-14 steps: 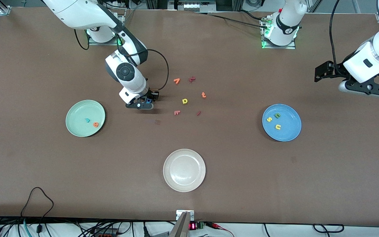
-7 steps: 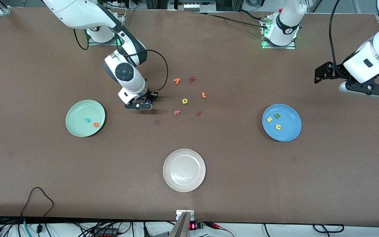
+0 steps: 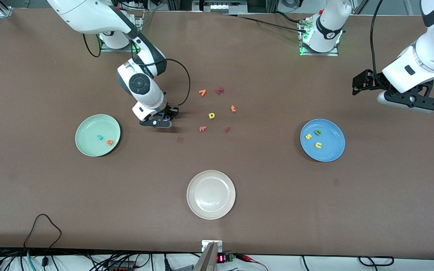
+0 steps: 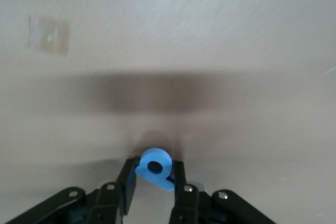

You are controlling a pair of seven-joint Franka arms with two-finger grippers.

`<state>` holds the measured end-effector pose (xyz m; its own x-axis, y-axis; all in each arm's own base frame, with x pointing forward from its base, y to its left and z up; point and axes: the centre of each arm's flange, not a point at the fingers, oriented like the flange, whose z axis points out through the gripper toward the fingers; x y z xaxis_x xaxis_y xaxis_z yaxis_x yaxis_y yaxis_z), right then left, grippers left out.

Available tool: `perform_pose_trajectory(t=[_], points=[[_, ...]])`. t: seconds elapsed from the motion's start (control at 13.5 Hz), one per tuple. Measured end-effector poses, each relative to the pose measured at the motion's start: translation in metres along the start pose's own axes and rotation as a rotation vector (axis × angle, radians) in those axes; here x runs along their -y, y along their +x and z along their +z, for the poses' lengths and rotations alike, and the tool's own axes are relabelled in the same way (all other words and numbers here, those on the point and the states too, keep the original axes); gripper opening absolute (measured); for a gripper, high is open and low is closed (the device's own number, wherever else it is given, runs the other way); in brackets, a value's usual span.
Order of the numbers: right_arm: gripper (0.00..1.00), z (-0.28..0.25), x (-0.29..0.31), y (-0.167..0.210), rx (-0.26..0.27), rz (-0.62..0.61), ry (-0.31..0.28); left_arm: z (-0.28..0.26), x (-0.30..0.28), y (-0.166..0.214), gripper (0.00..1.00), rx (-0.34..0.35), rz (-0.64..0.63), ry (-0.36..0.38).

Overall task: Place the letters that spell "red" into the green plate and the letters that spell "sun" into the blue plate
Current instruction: 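Place the blue letter on the green plate with the right gripper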

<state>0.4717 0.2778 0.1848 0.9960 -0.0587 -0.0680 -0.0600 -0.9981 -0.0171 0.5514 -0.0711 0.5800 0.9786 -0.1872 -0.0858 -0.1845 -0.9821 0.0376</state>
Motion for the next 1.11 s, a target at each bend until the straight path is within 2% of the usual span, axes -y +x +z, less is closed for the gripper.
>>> perform_pose_trajectory(t=[0.22, 0.52, 0.81, 1.11], points=[[0.33, -0.054, -0.044, 0.03, -0.022, -0.029, -0.056, 0.0, 0.0, 0.0, 1.0, -0.001, 0.0, 0.0], [0.33, -0.115, -0.157, 0.07, -0.046, -0.083, -0.098, 0.0, 0.001, 0.0, 1.0, -0.001, -0.002, 0.0], [0.33, -0.076, -0.255, 0.087, -0.008, -0.067, -0.058, 0.0, 0.002, 0.0, 1.0, -0.001, -0.003, 0.0], [0.31, -0.029, -0.275, 0.093, 0.013, -0.05, -0.011, -0.001, 0.003, 0.0, 1.0, -0.002, -0.005, 0.0]])
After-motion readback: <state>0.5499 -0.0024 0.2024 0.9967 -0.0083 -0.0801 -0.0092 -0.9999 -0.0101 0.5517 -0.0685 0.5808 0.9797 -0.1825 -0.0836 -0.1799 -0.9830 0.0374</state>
